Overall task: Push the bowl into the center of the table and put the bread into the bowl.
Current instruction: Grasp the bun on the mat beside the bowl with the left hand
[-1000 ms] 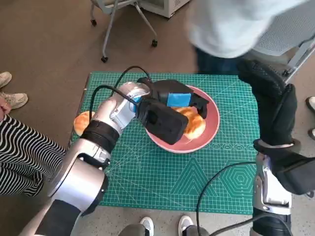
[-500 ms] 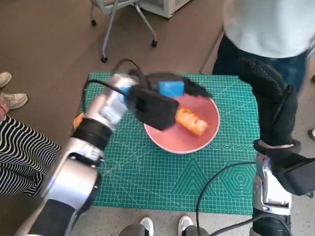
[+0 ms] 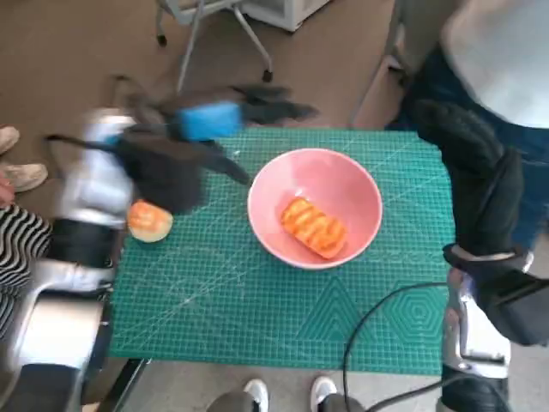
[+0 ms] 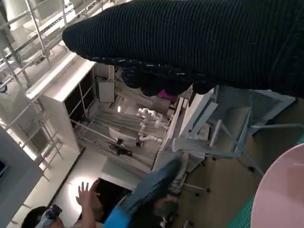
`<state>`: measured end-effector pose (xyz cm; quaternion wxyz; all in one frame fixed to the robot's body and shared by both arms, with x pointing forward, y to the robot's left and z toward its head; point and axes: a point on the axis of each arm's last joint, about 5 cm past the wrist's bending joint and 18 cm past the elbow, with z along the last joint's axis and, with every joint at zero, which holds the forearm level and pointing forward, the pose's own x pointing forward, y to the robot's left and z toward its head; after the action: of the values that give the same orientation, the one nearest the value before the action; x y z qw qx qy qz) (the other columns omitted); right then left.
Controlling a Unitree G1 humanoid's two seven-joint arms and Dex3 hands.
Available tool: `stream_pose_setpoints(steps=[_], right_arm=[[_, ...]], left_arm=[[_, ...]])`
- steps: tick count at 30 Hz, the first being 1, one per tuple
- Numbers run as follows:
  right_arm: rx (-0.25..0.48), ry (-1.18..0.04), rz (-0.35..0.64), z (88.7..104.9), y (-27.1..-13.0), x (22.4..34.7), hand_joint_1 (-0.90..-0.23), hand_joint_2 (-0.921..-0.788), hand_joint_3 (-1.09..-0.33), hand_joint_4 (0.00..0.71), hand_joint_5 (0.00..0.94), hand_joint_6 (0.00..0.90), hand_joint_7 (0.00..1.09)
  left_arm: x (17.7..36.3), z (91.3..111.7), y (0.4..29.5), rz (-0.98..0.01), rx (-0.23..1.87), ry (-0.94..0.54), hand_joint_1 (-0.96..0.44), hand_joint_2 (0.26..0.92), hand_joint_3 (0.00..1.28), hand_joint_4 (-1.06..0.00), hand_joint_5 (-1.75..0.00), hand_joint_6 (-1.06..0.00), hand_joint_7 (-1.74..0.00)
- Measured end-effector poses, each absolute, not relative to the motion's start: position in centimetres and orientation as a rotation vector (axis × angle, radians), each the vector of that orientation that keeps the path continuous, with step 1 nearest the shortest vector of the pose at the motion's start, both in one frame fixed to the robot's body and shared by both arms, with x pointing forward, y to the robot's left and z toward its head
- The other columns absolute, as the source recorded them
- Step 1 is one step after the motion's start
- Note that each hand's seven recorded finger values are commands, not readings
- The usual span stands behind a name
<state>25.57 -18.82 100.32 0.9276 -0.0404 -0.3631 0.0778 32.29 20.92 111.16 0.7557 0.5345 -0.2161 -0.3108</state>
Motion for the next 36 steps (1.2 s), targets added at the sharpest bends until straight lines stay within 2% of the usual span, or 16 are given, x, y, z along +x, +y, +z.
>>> stream_pose_setpoints(steps=[6,14,23,36], right_arm=[[-0.071,-0.742,0.166,100.3,-18.8,25.6,-0.734,-0.921,-0.7,0.204,0.001,0.089,0.54],[-0.05,-0.735,0.173,100.2,-18.9,25.7,-0.727,-0.921,-0.698,0.205,0.001,0.089,0.53],[-0.051,-0.722,0.178,100.0,-18.9,25.8,-0.729,-0.921,-0.699,0.204,0.0,0.09,0.53],[-0.053,-0.716,0.194,100.0,-19.0,25.9,-0.746,-0.921,-0.697,0.204,0.0,0.091,0.53]], left_arm=[[30.4,111.7,23.7,-0.594,1.232,-0.407,-0.25,0.733,0.0,-0.14,-0.01,-0.31,-0.07],[28.9,111.6,26.8,-0.547,1.261,-0.286,-0.23,0.721,0.0,-0.15,-0.01,-0.33,-0.07],[28.3,110.6,28.3,-0.557,1.236,-0.173,-0.24,0.728,0.0,-0.16,-0.01,-0.34,-0.05],[28.4,108.8,29.0,-0.577,1.208,-0.089,-0.23,0.732,0.0,-0.16,0.0,-0.32,-0.03]])
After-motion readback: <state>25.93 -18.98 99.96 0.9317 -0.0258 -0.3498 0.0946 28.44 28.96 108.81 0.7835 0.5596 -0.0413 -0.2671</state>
